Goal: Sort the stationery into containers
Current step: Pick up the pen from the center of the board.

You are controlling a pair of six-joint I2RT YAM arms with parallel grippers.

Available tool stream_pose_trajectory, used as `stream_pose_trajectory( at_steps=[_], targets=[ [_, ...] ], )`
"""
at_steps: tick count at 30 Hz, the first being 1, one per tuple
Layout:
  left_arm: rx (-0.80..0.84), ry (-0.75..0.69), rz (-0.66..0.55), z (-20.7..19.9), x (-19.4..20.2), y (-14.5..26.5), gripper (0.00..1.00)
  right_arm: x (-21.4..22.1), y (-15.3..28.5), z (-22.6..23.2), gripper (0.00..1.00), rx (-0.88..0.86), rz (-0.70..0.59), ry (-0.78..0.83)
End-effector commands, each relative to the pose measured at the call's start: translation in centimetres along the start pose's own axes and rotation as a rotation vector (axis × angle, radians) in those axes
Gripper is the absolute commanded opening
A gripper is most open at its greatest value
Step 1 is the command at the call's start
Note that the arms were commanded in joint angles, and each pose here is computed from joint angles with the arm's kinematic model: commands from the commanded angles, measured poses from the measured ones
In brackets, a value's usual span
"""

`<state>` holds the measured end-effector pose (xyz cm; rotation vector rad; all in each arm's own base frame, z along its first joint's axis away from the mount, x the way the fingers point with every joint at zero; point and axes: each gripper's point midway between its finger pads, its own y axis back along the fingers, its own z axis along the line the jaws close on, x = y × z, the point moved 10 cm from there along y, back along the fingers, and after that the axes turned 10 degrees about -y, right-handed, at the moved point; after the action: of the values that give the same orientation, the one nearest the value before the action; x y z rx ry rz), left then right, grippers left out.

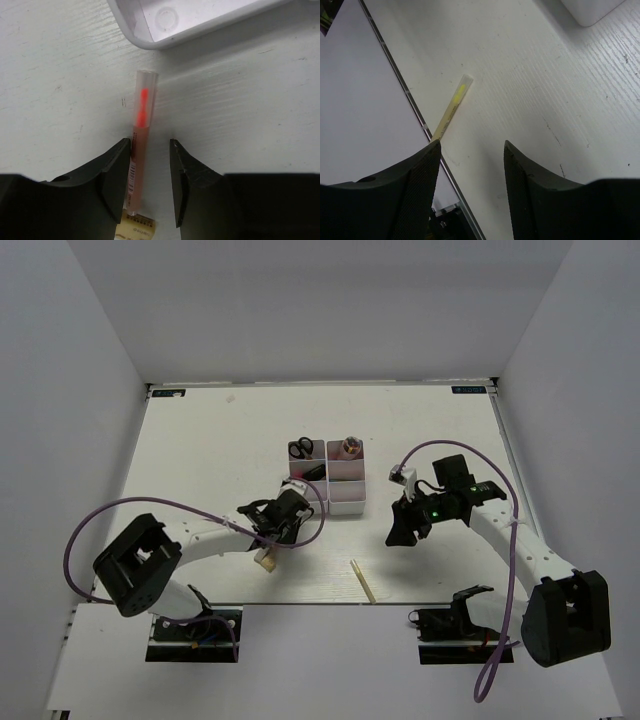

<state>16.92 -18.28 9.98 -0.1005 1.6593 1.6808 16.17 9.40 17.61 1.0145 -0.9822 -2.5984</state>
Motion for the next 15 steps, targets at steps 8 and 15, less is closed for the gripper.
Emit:
stream_pose_trajectory(
  at_steps=[8,15],
  targets=[
    [0.062,0.055,0.086,0.0,1.2,-0.4,0.28,-0.8,0.5,0.3,0.55,0.013,-0.038,0.009],
    [0.063,0.06,0.046,0.5,0.7,0.8,0.03,-0.8,0.6,0.3,0.55,0.01,-0.043,0.01]
  ],
)
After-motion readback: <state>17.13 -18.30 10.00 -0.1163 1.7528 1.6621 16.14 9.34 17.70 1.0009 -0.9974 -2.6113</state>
